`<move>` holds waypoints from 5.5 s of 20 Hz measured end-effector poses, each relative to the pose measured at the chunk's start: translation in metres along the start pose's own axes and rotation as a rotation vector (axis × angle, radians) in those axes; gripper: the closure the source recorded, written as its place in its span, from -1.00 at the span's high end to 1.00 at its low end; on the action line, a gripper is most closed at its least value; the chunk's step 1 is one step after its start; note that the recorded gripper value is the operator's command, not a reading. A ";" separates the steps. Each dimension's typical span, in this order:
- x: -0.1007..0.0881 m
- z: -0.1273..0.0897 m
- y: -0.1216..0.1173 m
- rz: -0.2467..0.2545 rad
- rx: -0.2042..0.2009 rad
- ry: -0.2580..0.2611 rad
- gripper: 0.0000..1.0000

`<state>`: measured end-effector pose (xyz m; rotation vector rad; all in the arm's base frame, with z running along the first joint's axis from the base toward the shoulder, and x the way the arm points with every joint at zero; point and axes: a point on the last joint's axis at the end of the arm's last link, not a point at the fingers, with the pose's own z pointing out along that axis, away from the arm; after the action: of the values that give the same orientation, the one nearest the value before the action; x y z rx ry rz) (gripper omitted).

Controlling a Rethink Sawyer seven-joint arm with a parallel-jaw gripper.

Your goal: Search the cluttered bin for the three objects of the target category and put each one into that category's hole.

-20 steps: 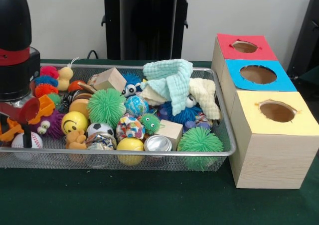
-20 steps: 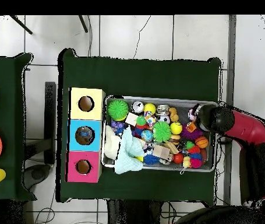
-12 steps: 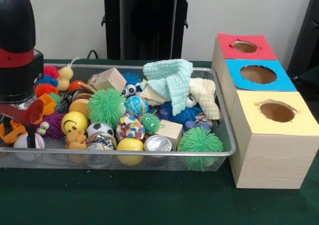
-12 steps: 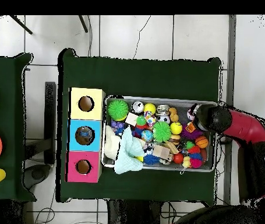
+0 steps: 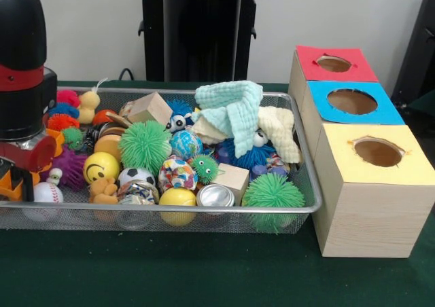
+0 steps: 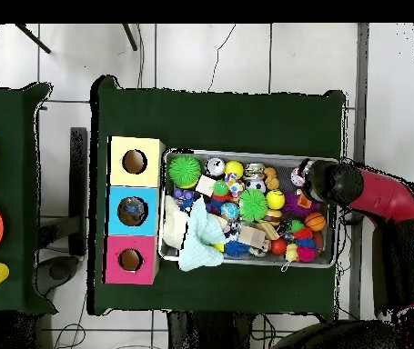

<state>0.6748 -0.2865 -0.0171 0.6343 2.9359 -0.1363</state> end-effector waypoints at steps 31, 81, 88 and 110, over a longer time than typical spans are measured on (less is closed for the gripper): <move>0.038 0.009 0.123 -0.172 -0.023 0.027 1.00; 0.055 -0.029 0.093 -0.114 -0.032 0.055 1.00; 0.054 -0.038 0.095 -0.120 -0.029 0.054 1.00; 0.051 -0.170 0.088 -0.103 0.047 0.223 1.00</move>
<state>0.6462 -0.1657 0.1378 0.5367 3.1902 -0.1547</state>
